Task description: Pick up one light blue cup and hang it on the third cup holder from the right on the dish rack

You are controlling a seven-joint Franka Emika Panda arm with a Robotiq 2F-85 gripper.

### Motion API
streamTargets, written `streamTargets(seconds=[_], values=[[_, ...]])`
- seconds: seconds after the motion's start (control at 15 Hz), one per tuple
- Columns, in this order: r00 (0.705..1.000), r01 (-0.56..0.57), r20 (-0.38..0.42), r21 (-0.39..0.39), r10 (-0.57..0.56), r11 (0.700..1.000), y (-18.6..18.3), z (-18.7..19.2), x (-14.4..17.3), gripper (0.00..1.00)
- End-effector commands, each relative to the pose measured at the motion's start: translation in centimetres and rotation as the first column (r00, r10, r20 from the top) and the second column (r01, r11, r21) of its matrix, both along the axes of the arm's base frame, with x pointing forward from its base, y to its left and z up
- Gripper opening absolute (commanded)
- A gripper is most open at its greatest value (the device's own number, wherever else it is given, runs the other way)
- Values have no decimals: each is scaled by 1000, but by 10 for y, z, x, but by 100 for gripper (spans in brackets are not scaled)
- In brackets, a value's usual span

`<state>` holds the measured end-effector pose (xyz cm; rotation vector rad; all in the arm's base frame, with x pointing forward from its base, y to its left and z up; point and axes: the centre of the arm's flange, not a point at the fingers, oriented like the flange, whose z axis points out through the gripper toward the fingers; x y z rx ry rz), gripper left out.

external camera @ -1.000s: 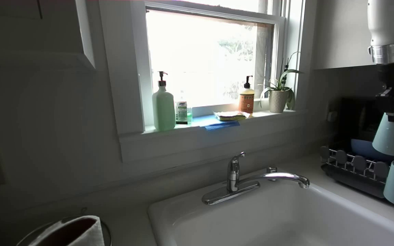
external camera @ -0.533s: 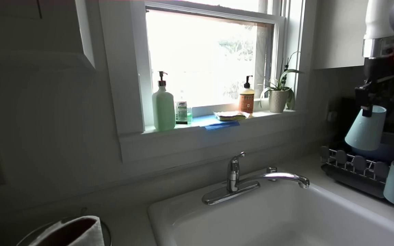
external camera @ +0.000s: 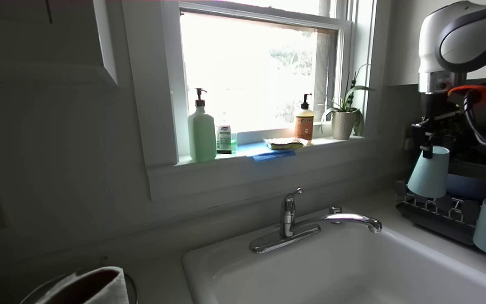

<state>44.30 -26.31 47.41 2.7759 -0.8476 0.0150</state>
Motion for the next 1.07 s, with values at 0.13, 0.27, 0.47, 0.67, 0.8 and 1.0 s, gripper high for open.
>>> streamTargets(seconds=[0.13,0.27,0.47,0.67,0.8,1.0], values=[[994,71,-82,30,-68,997,-20,1,14,39],[989,88,-124,32,-84,996,-23,1,12,39],[983,109,-151,29,-103,994,-28,-1,9,39],[982,120,-148,18,-116,993,-38,-9,11,39],[982,117,-149,23,-113,993,-44,-14,11,39],[983,113,-150,30,-107,993,-48,-23,14,39]])
